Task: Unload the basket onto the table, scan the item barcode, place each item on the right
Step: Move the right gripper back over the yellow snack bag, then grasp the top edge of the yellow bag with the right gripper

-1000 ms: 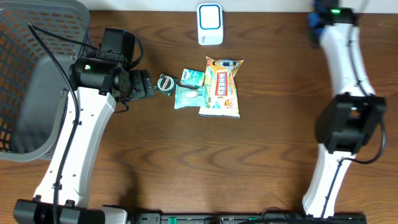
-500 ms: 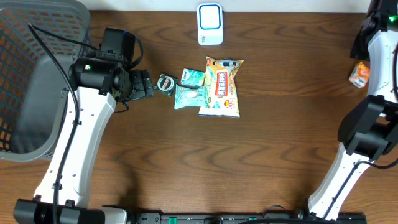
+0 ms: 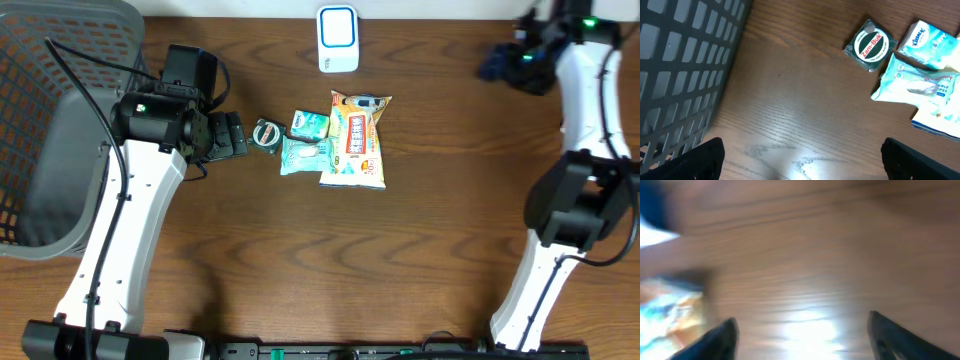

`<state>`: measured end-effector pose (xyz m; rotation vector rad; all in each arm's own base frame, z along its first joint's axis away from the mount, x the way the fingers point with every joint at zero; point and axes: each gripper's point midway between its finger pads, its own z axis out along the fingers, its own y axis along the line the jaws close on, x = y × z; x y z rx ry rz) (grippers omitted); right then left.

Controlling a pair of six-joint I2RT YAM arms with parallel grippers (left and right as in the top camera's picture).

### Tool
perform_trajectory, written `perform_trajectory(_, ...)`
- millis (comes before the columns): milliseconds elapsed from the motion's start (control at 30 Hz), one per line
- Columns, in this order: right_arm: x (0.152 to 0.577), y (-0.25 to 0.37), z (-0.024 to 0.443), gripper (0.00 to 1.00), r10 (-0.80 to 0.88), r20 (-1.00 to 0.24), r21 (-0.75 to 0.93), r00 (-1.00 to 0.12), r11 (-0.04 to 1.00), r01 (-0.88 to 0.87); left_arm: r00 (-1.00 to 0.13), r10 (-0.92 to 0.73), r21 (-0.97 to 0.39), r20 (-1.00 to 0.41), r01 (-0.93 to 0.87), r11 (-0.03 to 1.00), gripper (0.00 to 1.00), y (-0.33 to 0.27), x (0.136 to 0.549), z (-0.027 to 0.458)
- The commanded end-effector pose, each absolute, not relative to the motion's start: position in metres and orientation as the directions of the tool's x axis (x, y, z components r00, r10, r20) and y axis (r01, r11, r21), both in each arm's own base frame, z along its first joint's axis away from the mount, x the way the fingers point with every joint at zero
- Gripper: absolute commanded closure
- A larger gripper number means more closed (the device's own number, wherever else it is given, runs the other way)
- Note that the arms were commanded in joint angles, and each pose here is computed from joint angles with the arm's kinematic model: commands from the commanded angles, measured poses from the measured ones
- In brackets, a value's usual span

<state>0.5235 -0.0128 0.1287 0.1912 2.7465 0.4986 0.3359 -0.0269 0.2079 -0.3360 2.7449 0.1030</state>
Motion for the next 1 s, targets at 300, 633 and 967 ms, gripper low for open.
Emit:
perform_trajectory(300,0.481,0.14,0.093,0.01,0.02,-0.166,0.327,-0.986,0.944,-0.036,-0.899,-0.225,0.04,-0.376,-0.258,0.965,0.01,-0.023,0.335,0.208)
perform_trajectory(633,0.444,0.183,0.053,0.01,-0.037,-0.059,0.371,-0.998,0.927,-0.057,-0.899,-0.225,0.04,-0.376,-0.258,0.965,0.01,-0.023,0.335,0.208)
perform_trajectory(967,0.427,0.211,0.03,0.66,-0.06,-0.02,0.554,-0.998,0.83,-0.061,-0.899,-0.225,0.04,-0.376,-0.258,0.965,0.02,-0.023,0.335,0.208)
